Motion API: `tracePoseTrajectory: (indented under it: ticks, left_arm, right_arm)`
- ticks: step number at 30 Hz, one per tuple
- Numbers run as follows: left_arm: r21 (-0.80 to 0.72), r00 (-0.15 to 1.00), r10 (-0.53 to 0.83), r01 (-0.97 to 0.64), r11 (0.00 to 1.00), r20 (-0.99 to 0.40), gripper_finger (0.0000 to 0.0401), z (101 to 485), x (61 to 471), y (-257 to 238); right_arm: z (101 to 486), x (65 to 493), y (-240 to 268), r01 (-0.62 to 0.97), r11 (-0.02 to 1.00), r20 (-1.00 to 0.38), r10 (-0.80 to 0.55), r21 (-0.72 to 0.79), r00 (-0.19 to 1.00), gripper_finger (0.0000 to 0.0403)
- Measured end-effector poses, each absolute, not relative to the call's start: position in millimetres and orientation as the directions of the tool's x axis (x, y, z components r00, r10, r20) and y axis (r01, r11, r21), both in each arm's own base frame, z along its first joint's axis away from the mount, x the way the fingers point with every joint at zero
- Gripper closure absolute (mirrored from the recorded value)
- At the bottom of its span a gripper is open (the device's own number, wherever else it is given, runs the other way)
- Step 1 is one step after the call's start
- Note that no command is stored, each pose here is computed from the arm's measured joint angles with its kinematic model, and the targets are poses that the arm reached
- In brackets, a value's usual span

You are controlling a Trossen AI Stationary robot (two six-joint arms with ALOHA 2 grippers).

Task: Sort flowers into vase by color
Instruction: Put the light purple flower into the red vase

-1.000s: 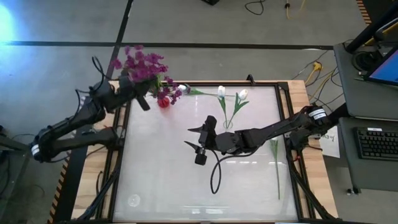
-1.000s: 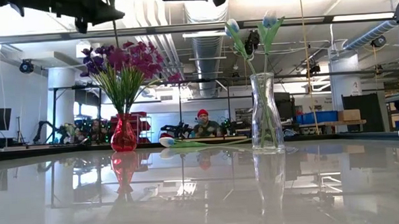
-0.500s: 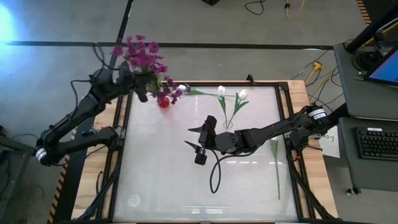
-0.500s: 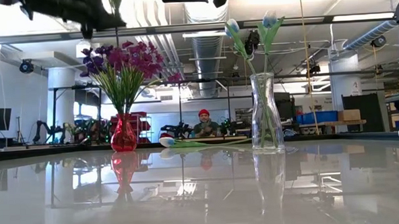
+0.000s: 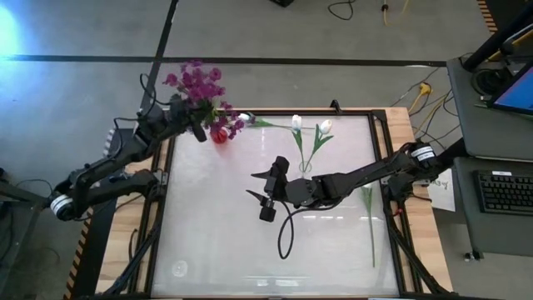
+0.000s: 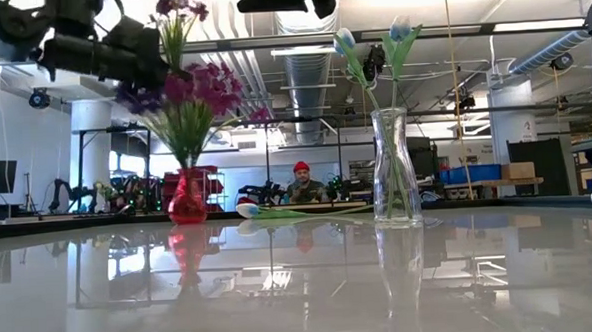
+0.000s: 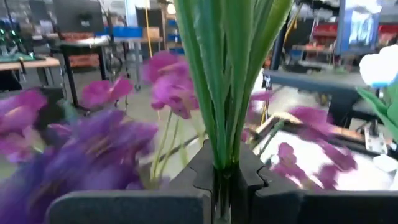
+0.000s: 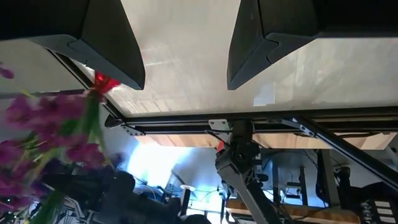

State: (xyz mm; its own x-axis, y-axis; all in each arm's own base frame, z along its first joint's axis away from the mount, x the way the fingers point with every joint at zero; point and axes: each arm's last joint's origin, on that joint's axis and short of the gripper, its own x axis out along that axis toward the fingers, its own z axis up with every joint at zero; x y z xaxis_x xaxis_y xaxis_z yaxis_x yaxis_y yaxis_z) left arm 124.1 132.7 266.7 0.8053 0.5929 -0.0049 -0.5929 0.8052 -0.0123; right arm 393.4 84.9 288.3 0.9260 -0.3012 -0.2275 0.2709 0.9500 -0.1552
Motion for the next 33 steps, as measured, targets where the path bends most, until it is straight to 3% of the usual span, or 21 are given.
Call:
tracePoseTrajectory:
  ticks: [10, 24, 28, 33]
  left_arm:
    - [-0.046, 0.773, 0.634, -0.634, 0.772, -0.007, 0.0401, 246.6, 123.6, 134.3]
    - [-0.042, 0.812, 0.583, -0.583, 0.811, -0.025, 0.0401, 287.7, 121.0, 128.2]
    - [-0.037, 0.817, 0.577, -0.577, 0.816, -0.011, 0.0401, 293.7, 116.6, 122.9]
    - [-0.028, 0.826, 0.563, -0.563, 0.826, 0.027, 0.0401, 299.4, 111.9, 116.7]
  right_arm:
    - [288.6, 393.7, 84.2, 0.276, 0.95, -0.224, -0.303, -0.144, 0.926, 0.0181]
    - [288.1, 389.0, 80.4, 0.304, 0.937, -0.267, -0.342, -0.171, 0.901, 0.0181]
    - [320.5, 378.8, 71.4, 0.39, 0.912, -0.238, -0.411, -0.131, 0.88, 0.0181]
    - [368.0, 377.8, 56.6, 0.309, 0.95, -0.164, -0.312, -0.045, 0.936, 0.0181]
